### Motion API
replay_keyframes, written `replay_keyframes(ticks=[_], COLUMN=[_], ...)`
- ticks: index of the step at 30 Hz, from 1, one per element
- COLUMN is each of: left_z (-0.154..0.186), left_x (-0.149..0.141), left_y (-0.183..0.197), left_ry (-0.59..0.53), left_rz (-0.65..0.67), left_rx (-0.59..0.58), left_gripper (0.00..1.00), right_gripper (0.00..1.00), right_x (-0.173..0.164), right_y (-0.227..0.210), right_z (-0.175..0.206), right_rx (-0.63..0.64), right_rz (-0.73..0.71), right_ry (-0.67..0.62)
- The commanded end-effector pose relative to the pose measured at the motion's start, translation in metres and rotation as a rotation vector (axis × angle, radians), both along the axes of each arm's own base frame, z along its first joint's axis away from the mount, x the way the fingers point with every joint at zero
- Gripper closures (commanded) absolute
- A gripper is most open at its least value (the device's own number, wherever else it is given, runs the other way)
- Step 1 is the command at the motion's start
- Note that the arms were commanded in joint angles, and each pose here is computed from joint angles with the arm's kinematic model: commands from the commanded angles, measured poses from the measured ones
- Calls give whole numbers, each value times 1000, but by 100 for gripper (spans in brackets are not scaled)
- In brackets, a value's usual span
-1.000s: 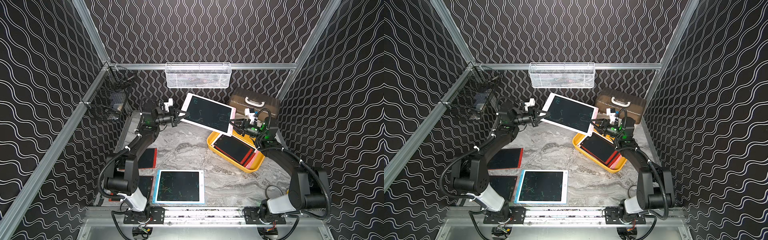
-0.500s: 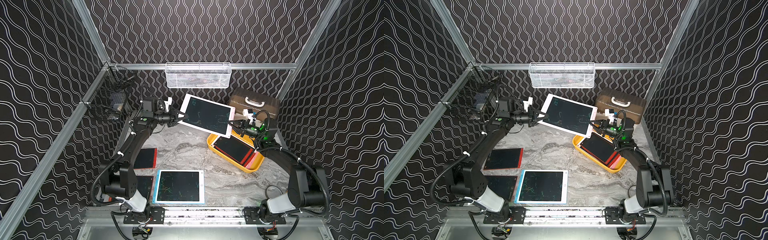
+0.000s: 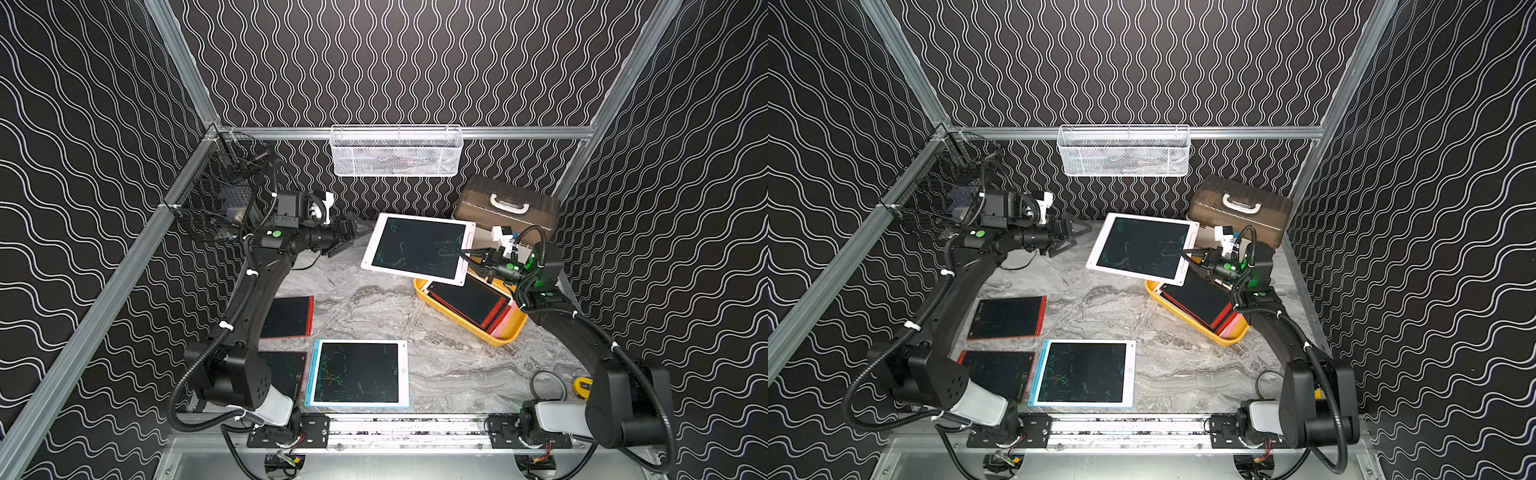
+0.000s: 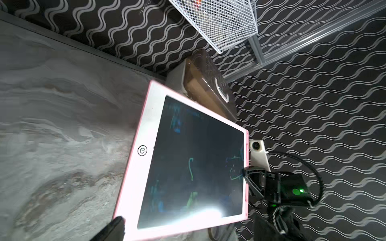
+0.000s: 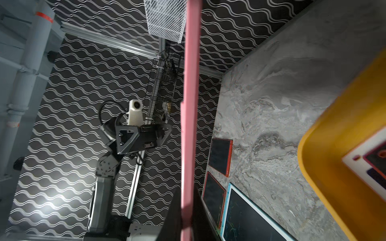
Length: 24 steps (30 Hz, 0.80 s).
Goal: Take out the writing tablet from the storage box
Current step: Pick up the writing tablet from the storage box, then place the writing tablet at the center of the board.
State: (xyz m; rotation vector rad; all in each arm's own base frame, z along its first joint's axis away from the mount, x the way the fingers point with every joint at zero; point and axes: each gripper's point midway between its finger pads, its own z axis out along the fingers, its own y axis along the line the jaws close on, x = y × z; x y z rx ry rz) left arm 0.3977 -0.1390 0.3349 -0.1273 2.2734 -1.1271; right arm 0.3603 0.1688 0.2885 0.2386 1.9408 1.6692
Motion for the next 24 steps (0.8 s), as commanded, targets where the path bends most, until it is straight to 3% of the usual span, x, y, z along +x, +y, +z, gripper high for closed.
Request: replay_keyframes(ticks=[1,5,10,18,24], left_z=[-15,-3,5,-18,-20], left_x=[-12,-29,-68,-127,-141], left_y=[37,64,74,67,58], left_ry=[24,-6,-24,38,21], left_rz=[120,225,262,230,182], left_rx=[247,373,398,409,429], left_gripper=[1,1,1,1,1], right_gripper=[97,98,98,98,98], right_x=[-3,0,4,7,-7], right_y=[-1,14,63,120,144], right_z=[-17,-33,-66,-116,-145], right_rx=[-114,-181,-273,-338,-358], right_rz=[-28,-15,63,136,170], right_ry=[25,51,98,181,235])
